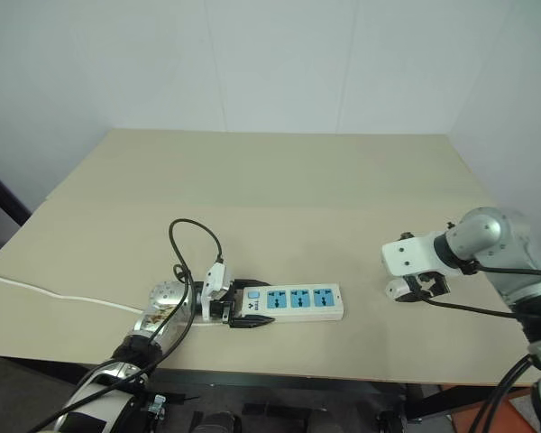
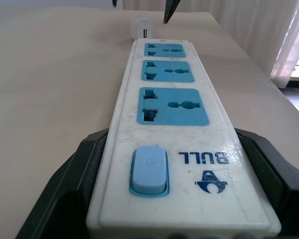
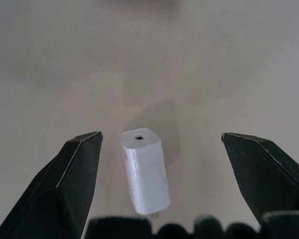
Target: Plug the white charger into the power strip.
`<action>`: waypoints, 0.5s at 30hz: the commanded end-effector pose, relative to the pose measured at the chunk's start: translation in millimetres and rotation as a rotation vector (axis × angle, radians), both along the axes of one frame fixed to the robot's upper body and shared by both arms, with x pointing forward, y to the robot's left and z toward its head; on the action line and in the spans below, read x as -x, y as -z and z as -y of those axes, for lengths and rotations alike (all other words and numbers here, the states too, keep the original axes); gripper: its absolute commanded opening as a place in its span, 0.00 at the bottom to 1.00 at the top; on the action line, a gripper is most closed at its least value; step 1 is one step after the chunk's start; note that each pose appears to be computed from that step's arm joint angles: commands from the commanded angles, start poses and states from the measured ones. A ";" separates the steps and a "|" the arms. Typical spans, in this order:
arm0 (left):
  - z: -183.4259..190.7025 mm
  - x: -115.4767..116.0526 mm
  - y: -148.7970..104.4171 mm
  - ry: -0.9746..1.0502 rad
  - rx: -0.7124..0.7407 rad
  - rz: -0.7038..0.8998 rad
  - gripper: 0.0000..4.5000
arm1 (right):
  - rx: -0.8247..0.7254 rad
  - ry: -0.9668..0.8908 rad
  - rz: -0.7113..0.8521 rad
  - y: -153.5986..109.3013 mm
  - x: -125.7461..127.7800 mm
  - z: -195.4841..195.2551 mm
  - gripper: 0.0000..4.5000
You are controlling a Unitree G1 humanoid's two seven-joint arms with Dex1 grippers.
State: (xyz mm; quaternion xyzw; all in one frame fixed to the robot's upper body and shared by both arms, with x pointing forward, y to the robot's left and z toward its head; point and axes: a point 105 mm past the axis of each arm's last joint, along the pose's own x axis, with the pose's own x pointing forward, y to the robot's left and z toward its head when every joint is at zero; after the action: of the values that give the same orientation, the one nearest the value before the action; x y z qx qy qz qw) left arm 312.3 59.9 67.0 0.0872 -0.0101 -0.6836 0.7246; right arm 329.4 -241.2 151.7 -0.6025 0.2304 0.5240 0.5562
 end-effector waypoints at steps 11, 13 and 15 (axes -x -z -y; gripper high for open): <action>2.1 17.8 23.0 0.099 -0.107 -0.118 0.74 | 0.046 -0.038 -0.094 19.1 -7.0 -2.3 0.96; 1.2 18.9 24.6 0.114 -0.127 -0.124 0.74 | 0.040 -0.042 -0.105 22.9 -6.8 -5.1 0.87; 1.0 19.5 25.7 0.122 -0.141 -0.119 0.74 | 0.044 -0.041 -0.111 25.6 -6.8 -6.1 0.73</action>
State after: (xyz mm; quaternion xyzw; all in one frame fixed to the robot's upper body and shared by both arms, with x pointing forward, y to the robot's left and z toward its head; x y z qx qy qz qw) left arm 307.1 61.6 66.3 0.0936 0.0188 -0.7070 0.7007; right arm 334.2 -237.1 121.6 -0.5826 0.2648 0.5650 0.5208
